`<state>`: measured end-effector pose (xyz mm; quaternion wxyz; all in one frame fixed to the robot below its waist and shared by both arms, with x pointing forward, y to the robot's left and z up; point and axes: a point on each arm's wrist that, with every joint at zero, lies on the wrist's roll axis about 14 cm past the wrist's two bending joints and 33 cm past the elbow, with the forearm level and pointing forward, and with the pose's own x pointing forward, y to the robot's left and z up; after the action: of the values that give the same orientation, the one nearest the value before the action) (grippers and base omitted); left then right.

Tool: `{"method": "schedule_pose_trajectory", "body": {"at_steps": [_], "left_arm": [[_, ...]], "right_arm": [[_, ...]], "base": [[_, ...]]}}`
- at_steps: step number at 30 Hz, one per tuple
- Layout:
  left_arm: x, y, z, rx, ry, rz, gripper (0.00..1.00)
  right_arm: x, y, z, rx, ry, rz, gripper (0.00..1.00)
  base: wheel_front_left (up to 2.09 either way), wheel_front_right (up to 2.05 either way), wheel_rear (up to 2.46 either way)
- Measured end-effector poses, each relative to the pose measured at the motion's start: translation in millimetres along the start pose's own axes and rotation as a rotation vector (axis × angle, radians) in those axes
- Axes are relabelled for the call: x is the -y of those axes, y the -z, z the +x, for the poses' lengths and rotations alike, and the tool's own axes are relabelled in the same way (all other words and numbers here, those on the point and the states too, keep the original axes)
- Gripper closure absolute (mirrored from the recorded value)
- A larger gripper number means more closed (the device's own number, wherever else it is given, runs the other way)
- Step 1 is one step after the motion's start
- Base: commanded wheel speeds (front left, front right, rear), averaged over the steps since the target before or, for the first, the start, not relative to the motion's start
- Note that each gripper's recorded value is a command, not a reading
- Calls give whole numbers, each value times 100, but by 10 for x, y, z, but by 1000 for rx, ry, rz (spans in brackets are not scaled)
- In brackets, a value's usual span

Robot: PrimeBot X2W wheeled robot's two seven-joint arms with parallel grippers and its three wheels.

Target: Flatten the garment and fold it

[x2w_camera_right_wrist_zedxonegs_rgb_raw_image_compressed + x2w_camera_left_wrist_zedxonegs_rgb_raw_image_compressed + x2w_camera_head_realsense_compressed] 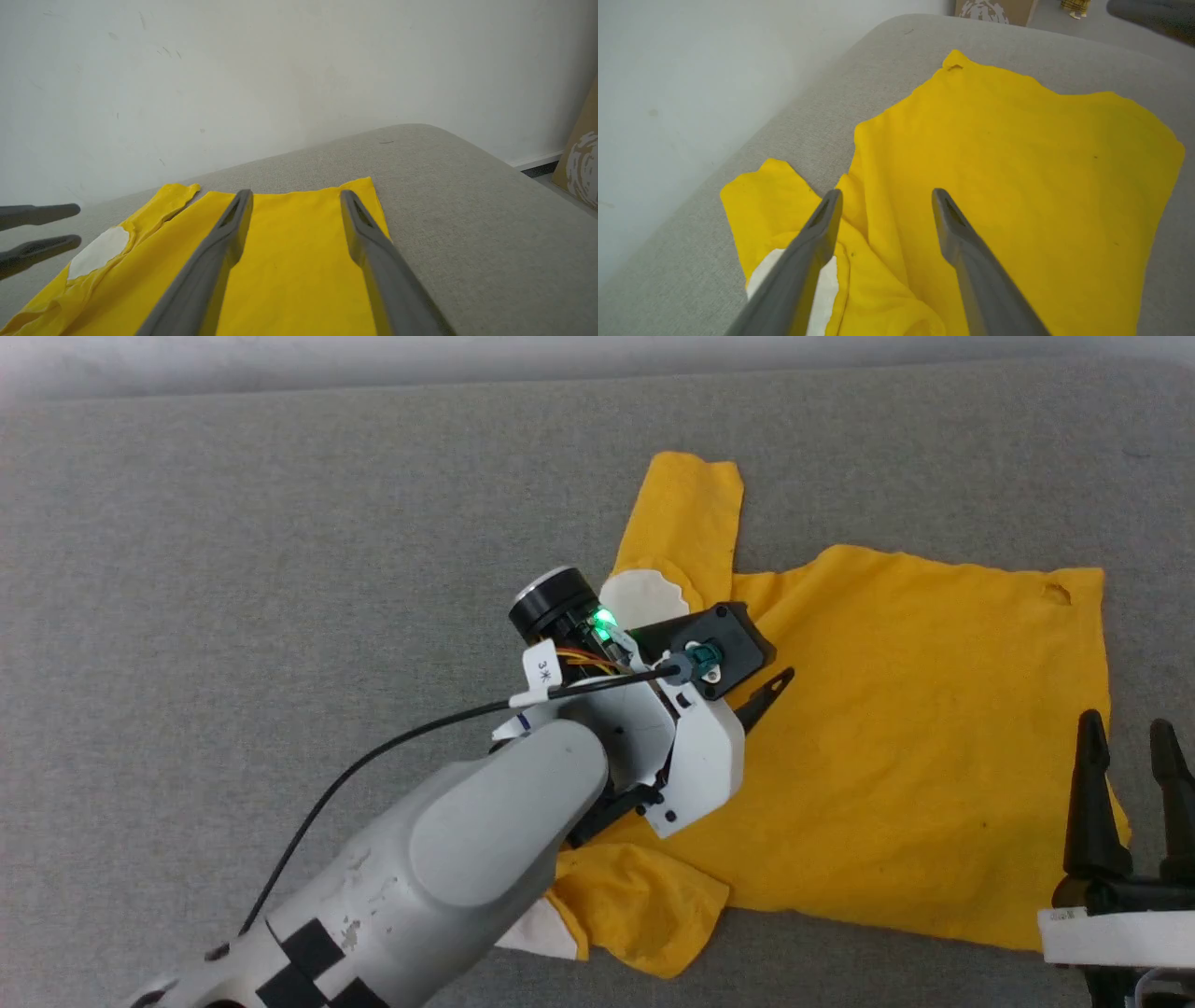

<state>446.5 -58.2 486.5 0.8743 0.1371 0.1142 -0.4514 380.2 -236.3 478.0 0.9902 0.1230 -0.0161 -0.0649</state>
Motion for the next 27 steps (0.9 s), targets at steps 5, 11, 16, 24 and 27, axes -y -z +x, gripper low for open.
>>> {"method": "schedule_pose_trajectory", "body": {"at_steps": [5,11,16,24,27], "left_arm": [[-76,513,183,-163,38,35,0],[-18,976,339,-300,93,64,0],[93,965,470,-311,155,27,100],[-325,467,473,-70,-37,-316,100],[-824,226,286,54,-216,-442,100]], "right_arm": [[59,96,47,-24,21,-4,0],[203,126,36,-35,66,-17,0],[324,136,-2,-44,102,-33,0],[286,106,19,-33,88,-31,0],[201,105,38,-29,62,-24,0]], "base": [[0,0,0],[0,0,0],[0,0,0],[0,0,0],[0,0,0]]}}
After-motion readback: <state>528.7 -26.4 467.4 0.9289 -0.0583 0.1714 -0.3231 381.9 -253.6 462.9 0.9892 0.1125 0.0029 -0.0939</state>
